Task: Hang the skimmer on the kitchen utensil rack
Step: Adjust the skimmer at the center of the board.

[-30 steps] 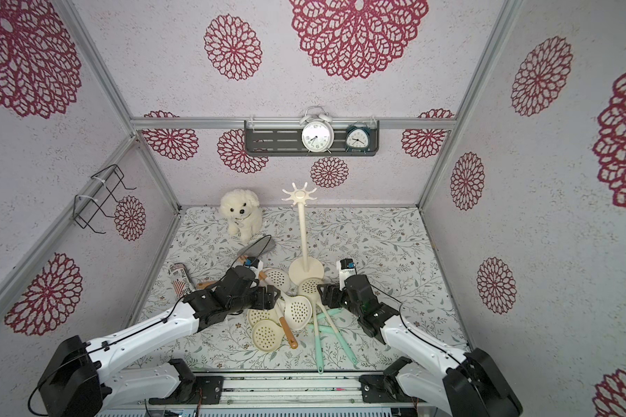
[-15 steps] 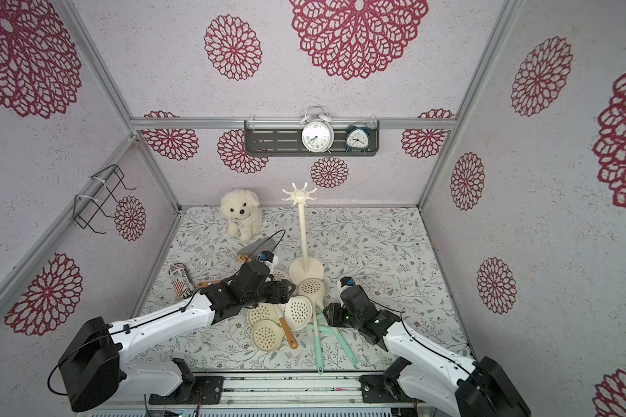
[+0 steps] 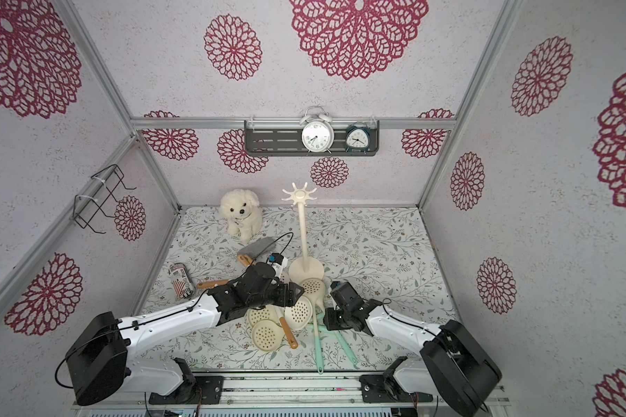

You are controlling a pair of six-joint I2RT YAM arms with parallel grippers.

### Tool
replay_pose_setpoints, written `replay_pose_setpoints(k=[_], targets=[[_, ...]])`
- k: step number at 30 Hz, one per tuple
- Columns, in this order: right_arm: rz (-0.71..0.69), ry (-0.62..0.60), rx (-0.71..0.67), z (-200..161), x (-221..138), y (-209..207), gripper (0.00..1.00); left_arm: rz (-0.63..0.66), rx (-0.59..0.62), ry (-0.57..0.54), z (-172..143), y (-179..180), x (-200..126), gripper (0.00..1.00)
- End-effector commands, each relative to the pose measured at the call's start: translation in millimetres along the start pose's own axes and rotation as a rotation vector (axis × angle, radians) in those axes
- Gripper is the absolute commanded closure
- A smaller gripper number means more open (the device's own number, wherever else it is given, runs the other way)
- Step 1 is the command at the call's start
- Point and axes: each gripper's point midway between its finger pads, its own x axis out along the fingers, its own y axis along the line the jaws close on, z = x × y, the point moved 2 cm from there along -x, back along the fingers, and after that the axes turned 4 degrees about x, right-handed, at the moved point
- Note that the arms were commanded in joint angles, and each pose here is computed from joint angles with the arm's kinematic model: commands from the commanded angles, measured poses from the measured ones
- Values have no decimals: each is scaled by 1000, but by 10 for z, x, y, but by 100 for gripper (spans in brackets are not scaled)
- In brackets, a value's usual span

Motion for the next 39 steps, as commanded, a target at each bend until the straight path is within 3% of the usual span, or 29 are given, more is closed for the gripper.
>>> replay_pose_setpoints(k=[1,8,19,22,25,33,36,39], targets=[[-66,-23,-20,82,-7,-76,75,-21,21,-34,83,-86,-35,27],[-132,-203,69,341,-285,-211,99,19,54,-62,205,-81,-133,27],[-78,-541,413,688,-913,-565,100,7,108,-118,526,-255,-213,24],[-134,-540,471,738,-953,-711,100,-35,105,-102,557,-361,-156,25],[-283,-511,498,800,-1034,-935,100,-72,103,-86,535,-454,-81,26],[-661,-289,425,826,-1101,-1563,100,-111,121,-51,444,-678,74,27],[-551,-248,369,895,-976,-1414,100,-122,135,-41,428,-751,128,27],[-504,-324,388,955,-1066,-1354,100,-134,142,-28,414,-791,182,27]])
